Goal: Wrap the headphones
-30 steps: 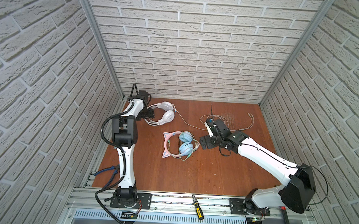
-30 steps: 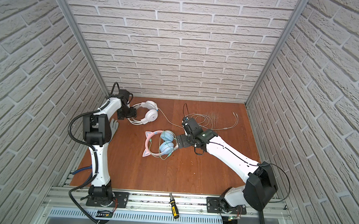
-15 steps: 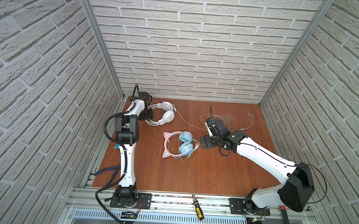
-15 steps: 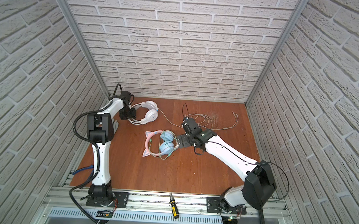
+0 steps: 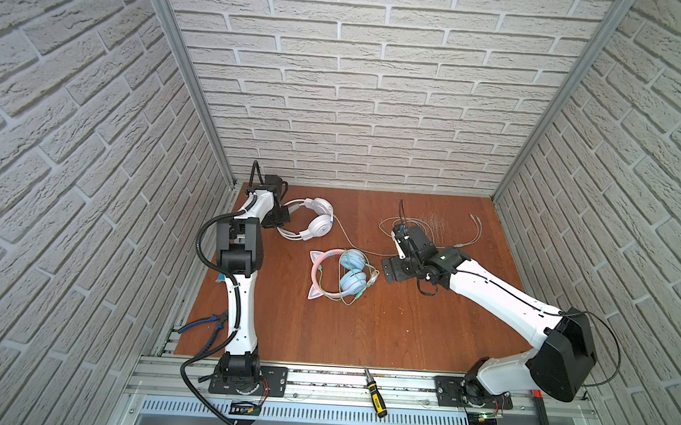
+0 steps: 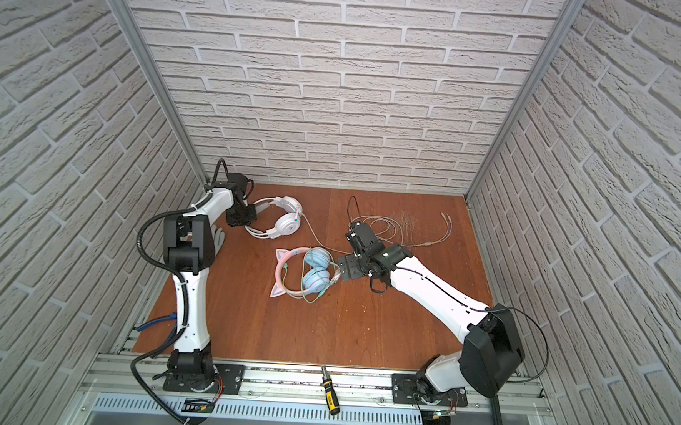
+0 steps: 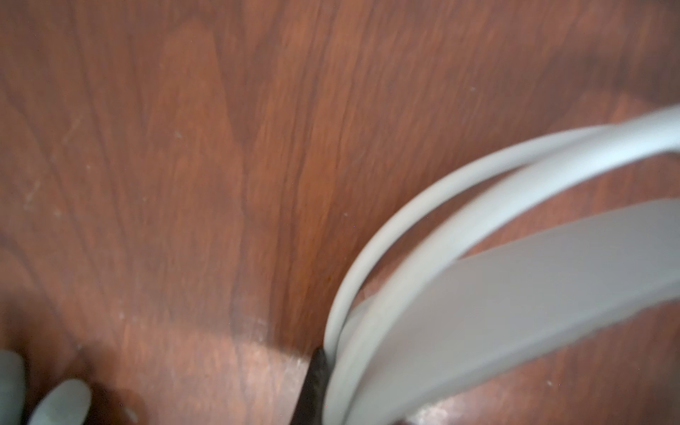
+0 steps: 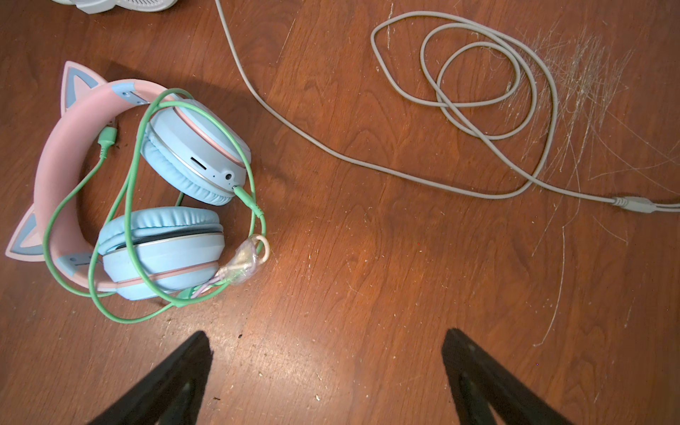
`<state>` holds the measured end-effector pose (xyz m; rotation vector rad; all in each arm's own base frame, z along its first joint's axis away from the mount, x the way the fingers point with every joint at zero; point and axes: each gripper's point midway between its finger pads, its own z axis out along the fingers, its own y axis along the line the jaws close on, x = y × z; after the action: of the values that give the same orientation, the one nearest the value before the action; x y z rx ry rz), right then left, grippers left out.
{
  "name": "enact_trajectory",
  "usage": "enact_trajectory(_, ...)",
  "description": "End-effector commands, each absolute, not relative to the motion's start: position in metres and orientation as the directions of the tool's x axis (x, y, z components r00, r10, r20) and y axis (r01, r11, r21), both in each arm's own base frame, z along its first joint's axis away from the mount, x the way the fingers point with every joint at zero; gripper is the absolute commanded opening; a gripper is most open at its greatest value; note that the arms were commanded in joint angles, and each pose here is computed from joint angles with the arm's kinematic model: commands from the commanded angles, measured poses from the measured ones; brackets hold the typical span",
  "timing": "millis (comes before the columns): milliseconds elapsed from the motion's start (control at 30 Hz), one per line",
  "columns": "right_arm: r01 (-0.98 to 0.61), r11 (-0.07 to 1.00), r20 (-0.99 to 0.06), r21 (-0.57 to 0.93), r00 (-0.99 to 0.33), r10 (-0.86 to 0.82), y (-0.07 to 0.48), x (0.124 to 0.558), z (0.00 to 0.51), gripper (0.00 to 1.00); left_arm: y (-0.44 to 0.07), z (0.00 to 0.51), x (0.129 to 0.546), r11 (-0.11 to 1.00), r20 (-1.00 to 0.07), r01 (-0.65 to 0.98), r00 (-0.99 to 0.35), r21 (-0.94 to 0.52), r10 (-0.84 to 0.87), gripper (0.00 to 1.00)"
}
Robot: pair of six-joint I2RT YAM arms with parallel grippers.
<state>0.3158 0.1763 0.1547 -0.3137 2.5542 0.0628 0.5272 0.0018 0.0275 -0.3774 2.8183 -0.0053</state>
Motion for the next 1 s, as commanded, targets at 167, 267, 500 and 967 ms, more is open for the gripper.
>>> enact_trajectory(167, -0.219, 0.976, -0.549, 0.004, -0.816, -0.181, 0.169, 0.313, 0.157, 0.99, -0.019, 0.027, 0.500, 0.970, -0.227, -0.234, -0.943, -0.068, -0.244, 0.00)
enact_trajectory(267, -0.220, 0.975, -0.543, 0.010, -0.820, -0.179, 0.168, 0.313, 0.156, 0.99, -0.020, 0.023, 0.499, 0.969, -0.218, -0.238, -0.944, -0.066, -0.246, 0.00)
enact_trajectory(500, -0.231, 0.972, -0.529, 0.038, -0.830, -0.176, 0.171, 0.313, 0.153, 0.99, -0.028, 0.013, 0.497, 0.967, -0.195, -0.241, -0.948, -0.079, -0.252, 0.00)
enact_trajectory(967, -0.251, 0.966, -0.515, 0.063, -0.837, -0.184, 0.178, 0.313, 0.150, 0.99, -0.032, 0.006, 0.494, 0.961, -0.179, -0.257, -0.946, -0.097, -0.271, 0.22)
